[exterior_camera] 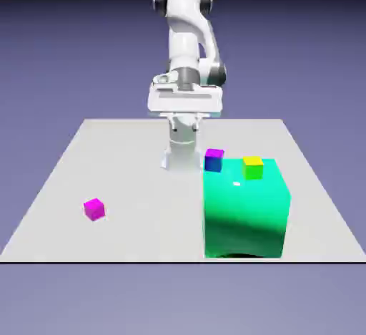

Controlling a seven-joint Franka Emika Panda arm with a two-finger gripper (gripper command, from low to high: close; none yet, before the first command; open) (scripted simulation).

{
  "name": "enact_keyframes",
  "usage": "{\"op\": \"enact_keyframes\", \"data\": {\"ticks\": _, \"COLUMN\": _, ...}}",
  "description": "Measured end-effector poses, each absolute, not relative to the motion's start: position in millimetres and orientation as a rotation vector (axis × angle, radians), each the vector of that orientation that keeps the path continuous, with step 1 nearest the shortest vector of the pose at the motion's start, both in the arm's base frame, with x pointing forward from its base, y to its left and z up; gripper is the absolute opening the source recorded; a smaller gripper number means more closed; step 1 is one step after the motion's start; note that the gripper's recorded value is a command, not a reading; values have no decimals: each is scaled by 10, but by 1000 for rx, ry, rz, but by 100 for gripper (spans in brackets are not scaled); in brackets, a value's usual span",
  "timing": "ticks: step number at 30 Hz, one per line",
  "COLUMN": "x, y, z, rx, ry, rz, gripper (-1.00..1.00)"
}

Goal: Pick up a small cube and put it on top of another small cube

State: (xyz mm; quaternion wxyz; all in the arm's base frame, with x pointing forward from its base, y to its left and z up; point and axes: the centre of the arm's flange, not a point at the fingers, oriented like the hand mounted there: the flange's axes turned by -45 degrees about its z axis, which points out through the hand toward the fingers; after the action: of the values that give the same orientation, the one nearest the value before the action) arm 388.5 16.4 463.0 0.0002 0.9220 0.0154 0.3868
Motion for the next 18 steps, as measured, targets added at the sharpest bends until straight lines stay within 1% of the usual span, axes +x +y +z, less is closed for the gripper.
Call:
{"op": "enact_keyframes", "data": {"ticks": 9, "x": 3726, "y": 1077, "z": 4848, "rx": 2975, "ry": -205, "rz": 1186, "gripper": 0}}
{"op": "enact_keyframes", "data": {"ticks": 18, "x": 3417, "y": 1998, "z": 4754, "rx": 2997, "ry": -471, "rz": 1103, "gripper": 0}}
